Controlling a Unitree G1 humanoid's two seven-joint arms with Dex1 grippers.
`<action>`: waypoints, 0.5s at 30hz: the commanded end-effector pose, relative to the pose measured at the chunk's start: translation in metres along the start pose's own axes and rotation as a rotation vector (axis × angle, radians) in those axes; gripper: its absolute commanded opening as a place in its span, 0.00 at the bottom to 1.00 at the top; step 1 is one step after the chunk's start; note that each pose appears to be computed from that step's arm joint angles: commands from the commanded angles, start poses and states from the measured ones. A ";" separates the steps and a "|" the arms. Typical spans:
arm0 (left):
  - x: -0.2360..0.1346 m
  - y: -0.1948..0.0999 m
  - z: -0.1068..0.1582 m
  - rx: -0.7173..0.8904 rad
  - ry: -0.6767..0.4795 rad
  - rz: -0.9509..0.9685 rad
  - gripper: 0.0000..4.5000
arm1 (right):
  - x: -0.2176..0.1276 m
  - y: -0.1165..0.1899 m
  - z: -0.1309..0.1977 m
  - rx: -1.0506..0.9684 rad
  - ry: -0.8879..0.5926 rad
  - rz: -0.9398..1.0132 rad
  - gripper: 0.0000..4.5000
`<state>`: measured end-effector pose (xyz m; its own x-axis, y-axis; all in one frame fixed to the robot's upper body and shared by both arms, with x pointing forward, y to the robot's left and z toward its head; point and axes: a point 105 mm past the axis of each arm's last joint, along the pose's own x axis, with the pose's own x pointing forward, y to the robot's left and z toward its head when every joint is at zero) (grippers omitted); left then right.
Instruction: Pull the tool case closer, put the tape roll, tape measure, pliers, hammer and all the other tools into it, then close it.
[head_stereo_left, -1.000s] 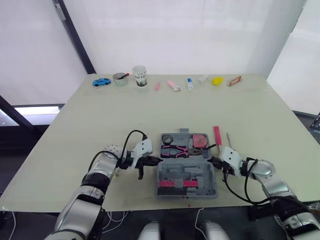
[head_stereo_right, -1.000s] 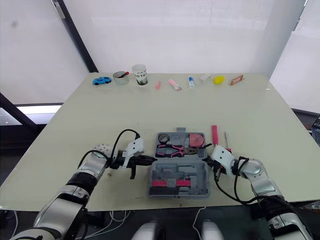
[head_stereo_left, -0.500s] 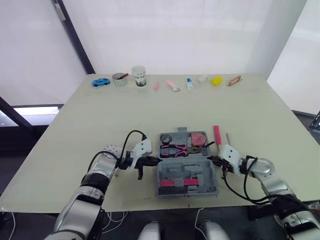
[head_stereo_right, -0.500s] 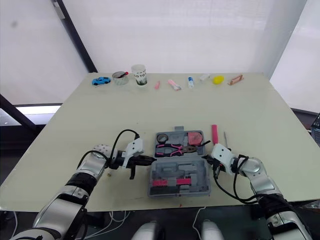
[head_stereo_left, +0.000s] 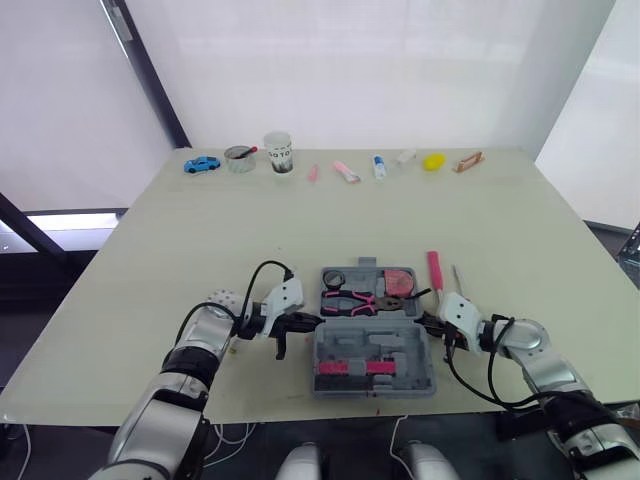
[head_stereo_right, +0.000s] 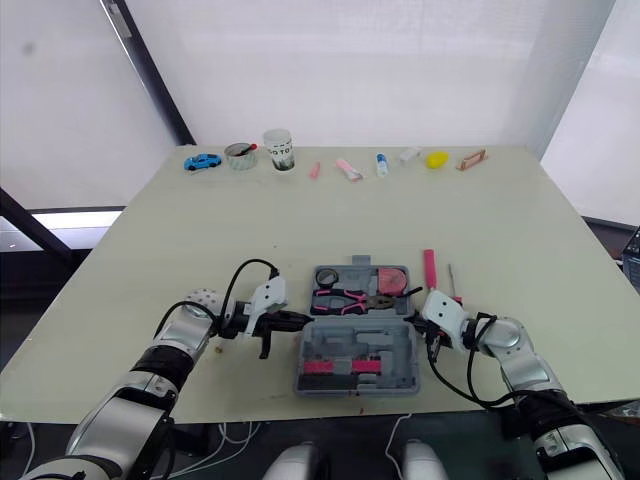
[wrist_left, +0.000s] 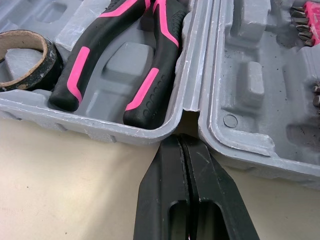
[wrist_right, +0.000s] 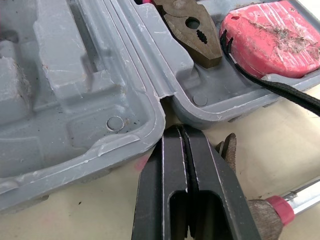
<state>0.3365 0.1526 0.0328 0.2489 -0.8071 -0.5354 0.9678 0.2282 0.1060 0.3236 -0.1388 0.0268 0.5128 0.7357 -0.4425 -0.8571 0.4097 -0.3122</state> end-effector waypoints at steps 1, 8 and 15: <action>0.005 -0.007 -0.007 -0.012 0.015 -0.016 0.01 | 0.002 -0.006 0.012 -0.042 -0.033 -0.018 0.00; 0.005 -0.006 -0.007 -0.014 0.014 -0.011 0.01 | 0.003 -0.009 0.015 -0.047 -0.054 -0.037 0.00; 0.005 -0.006 -0.008 -0.016 0.015 -0.008 0.01 | 0.003 -0.007 0.013 -0.045 -0.047 -0.029 0.00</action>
<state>0.3361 0.1533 0.0319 0.2542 -0.8082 -0.5312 0.9663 0.2360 0.1033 0.3259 -0.1382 0.0265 0.5210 0.7335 -0.4366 -0.8514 0.4104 -0.3265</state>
